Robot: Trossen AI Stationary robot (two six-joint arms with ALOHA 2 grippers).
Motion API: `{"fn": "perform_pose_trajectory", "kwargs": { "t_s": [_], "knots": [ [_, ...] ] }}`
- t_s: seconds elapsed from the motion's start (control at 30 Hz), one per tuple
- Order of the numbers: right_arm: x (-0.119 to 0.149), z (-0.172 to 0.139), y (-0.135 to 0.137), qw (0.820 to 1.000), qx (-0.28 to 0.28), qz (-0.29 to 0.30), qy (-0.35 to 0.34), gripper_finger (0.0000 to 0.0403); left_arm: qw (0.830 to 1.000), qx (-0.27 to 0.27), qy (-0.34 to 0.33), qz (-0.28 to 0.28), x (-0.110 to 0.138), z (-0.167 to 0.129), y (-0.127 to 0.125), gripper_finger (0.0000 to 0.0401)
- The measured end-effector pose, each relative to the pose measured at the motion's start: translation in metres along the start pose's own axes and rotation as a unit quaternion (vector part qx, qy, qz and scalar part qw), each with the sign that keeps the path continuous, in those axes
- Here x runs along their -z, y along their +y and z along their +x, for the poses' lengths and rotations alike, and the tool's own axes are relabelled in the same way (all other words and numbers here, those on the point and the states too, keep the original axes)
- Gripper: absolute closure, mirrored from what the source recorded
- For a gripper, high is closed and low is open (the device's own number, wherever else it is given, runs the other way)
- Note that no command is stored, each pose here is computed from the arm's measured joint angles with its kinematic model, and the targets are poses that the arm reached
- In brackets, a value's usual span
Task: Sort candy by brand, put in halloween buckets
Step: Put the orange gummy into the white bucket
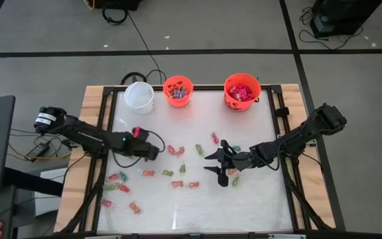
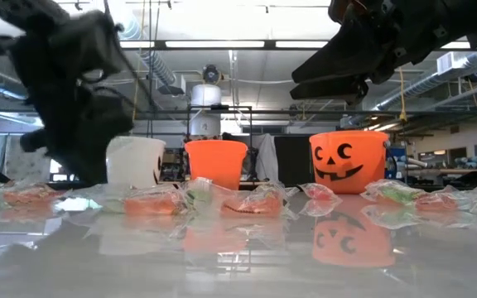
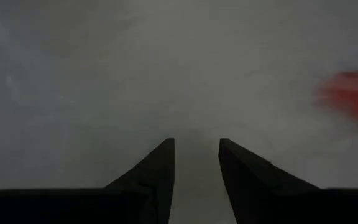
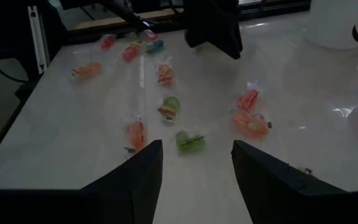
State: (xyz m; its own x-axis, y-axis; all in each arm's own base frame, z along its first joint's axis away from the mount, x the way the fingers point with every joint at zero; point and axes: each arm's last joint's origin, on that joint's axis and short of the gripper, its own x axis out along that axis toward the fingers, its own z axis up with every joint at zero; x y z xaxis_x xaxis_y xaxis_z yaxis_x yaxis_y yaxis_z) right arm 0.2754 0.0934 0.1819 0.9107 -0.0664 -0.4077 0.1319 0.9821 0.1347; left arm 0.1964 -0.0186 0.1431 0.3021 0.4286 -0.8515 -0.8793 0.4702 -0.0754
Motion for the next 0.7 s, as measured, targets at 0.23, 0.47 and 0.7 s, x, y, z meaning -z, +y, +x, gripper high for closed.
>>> {"fn": "perform_pose_trajectory", "kwargs": {
  "t_s": [0.23, 0.47, 0.7],
  "knots": [
    [0.004, 0.000, -0.002, 1.000, 0.011, -0.005, 0.016, 0.0198, 0.992, 0.048, -0.055, 0.107, -0.013, -0.027, -0.030, 0.0269],
    [0.009, -0.001, -0.004, 0.999, 0.028, 0.006, 0.041, 0.0198, 0.992, -0.094, -0.056, 0.063, -0.023, -0.031, -0.005, 0.0270],
    [0.012, -0.004, 0.003, 0.999, 0.017, -0.002, 0.043, 0.0198, 0.989, -0.090, 0.118, 0.024, -0.001, -0.013, 0.015, 0.0270]
  ]
}}
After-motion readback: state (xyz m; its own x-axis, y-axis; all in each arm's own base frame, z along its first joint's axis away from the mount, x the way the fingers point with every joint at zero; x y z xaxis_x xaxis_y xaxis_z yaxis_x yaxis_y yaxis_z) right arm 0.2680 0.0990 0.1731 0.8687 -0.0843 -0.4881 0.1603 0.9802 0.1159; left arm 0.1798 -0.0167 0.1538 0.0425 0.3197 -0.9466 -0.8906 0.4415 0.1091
